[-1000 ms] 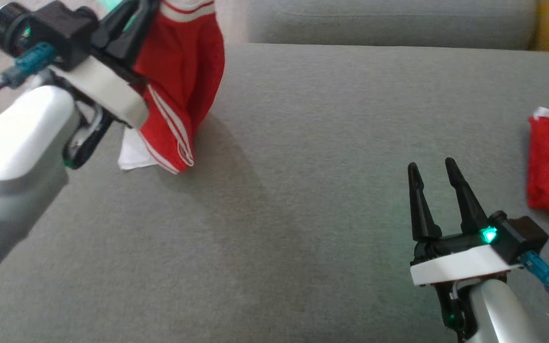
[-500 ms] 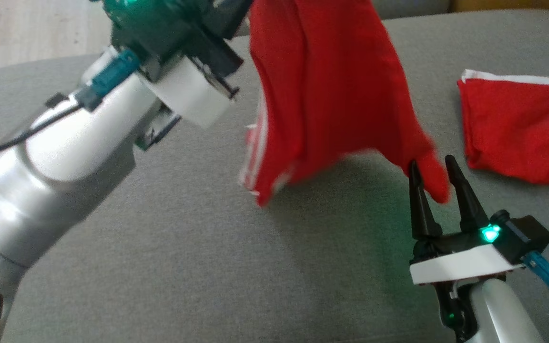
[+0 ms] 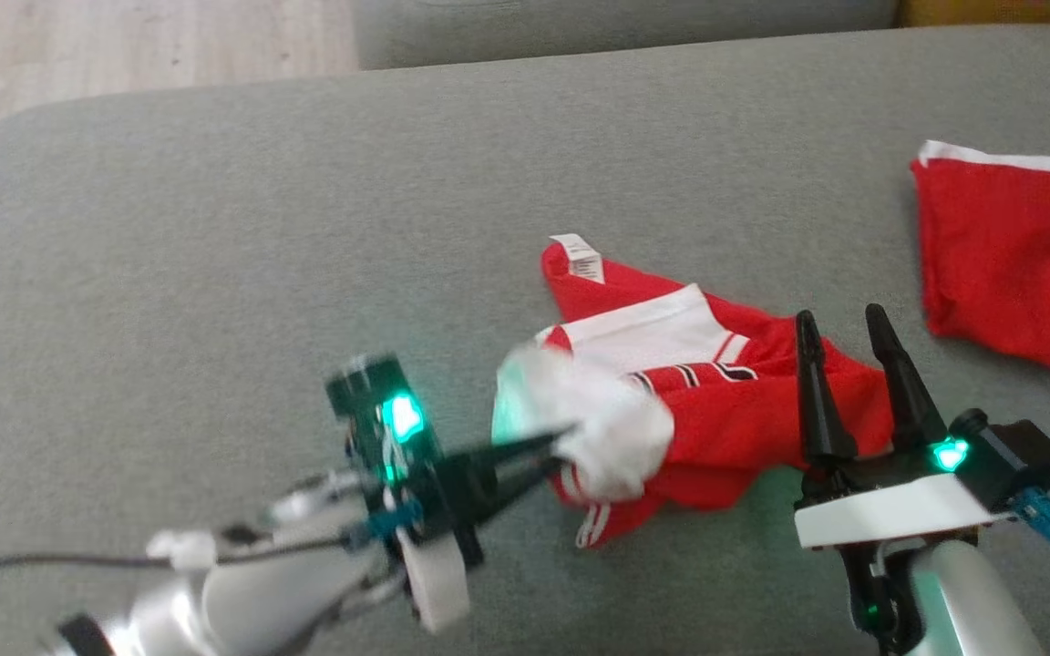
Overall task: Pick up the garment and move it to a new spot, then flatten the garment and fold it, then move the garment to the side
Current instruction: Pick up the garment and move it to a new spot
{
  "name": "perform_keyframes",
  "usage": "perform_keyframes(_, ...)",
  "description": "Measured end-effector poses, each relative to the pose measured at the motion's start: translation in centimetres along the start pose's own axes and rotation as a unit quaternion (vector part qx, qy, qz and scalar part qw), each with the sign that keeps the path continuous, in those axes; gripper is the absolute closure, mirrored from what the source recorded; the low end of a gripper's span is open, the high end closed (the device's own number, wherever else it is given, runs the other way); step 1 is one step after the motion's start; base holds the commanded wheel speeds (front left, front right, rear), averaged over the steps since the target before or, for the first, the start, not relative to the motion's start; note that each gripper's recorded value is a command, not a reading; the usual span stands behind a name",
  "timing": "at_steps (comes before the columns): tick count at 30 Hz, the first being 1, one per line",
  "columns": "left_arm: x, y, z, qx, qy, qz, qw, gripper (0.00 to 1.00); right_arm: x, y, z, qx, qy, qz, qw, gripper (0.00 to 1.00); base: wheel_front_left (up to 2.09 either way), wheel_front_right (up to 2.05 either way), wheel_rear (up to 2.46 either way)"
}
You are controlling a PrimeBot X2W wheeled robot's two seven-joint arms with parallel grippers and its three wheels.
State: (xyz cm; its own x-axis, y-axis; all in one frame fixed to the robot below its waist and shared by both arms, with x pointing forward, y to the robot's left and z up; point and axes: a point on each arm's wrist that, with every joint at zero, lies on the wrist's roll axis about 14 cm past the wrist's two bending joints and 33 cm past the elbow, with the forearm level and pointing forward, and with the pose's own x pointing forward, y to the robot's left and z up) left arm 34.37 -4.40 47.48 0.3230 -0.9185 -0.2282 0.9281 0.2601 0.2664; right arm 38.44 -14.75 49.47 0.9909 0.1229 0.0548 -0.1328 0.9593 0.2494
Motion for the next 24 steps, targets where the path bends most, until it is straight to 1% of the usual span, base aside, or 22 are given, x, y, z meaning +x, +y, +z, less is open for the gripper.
perform_keyframes(1, -0.4, -0.9, -0.8, -0.012, 0.015, -0.003, 1.0, 1.0, 0.1, 0.3, -0.1, 0.001, 0.001, 0.004, 1.0, 0.0, 0.0, 0.0, 0.0)
perform_keyframes(2, -0.7, -1.8, -1.7, -0.022, 0.033, -0.007, 0.999, 0.59, 0.3, 0.5, -0.2, 0.001, 0.002, 0.008, 1.0, 0.0, 0.0, 0.0, 0.0)
perform_keyframes(3, -1.1, -2.7, -2.5, -0.027, 0.051, -0.009, 0.998, 0.0, 0.4, 0.8, -0.3, 0.0, 0.004, 0.013, 1.0, 0.0, 0.0, 0.0, 0.0)
perform_keyframes(6, -2.0, -5.0, -3.5, -0.048, 0.068, -0.012, 0.996, 0.0, 0.7, 1.6, -0.5, -0.001, 0.006, 0.025, 1.0, 0.0, 0.0, 0.0, 0.0)
perform_keyframes(8, -2.3, -4.9, -3.2, -0.055, 0.066, -0.002, 0.996, 0.0, 1.0, 2.0, -0.4, -0.003, 0.004, 0.033, 0.999, 0.0, 0.0, 0.0, 0.0)
perform_keyframes(11, -2.9, -2.9, -1.9, -0.067, 0.041, 0.035, 0.996, 0.0, 1.4, 2.8, -0.3, -0.008, 0.002, 0.046, 0.999, 0.0, 0.0, 0.0, 0.0)
perform_keyframes(14, -4.1, 0.9, 0.1, -0.083, 0.0, 0.118, 0.99, 0.0, 1.7, 3.4, -0.1, -0.011, 0.0, 0.055, 0.998, 0.0, 0.0, 0.0, 0.0)
perform_keyframes(16, -5.4, 3.3, 1.2, -0.091, -0.025, 0.174, 0.98, 0.0, 2.0, 3.8, 0.1, -0.011, -0.004, 0.061, 0.998, 0.0, 0.0, 0.0, 0.0)
perform_keyframes(19, -7.9, 6.4, 2.6, -0.094, -0.051, 0.254, 0.961, 0.0, 2.3, 4.5, 0.4, -0.011, -0.009, 0.071, 0.997, 0.0, 0.0, 0.0, 0.0)
perform_keyframes(20, -8.8, 7.4, 2.8, -0.092, -0.057, 0.281, 0.954, 0.0, 2.3, 4.7, 0.6, -0.011, -0.01, 0.073, 0.997, 0.0, 0.0, 0.0, 0.0)
perform_keyframes(22, -11.2, 9.2, 3.2, -0.095, -0.067, 0.341, 0.933, 0.0, 2.3, 5.1, 0.7, -0.011, -0.012, 0.078, 0.997, 0.0, 0.0, 0.0, 0.0)
perform_keyframes(23, -11.2, 9.2, 3.2, -0.095, -0.067, 0.341, 0.933, 0.0, 2.3, 5.1, 0.7, -0.011, -0.012, 0.078, 0.997, 0.0, 0.0, 0.0, 0.0)
perform_keyframes(24, -12.5, 10.0, 3.1, -0.1, -0.07, 0.372, 0.92, 0.0, 2.2, 5.3, 0.6, -0.012, -0.01, 0.081, 0.997, 0.0, 0.0, 0.0, 0.0)
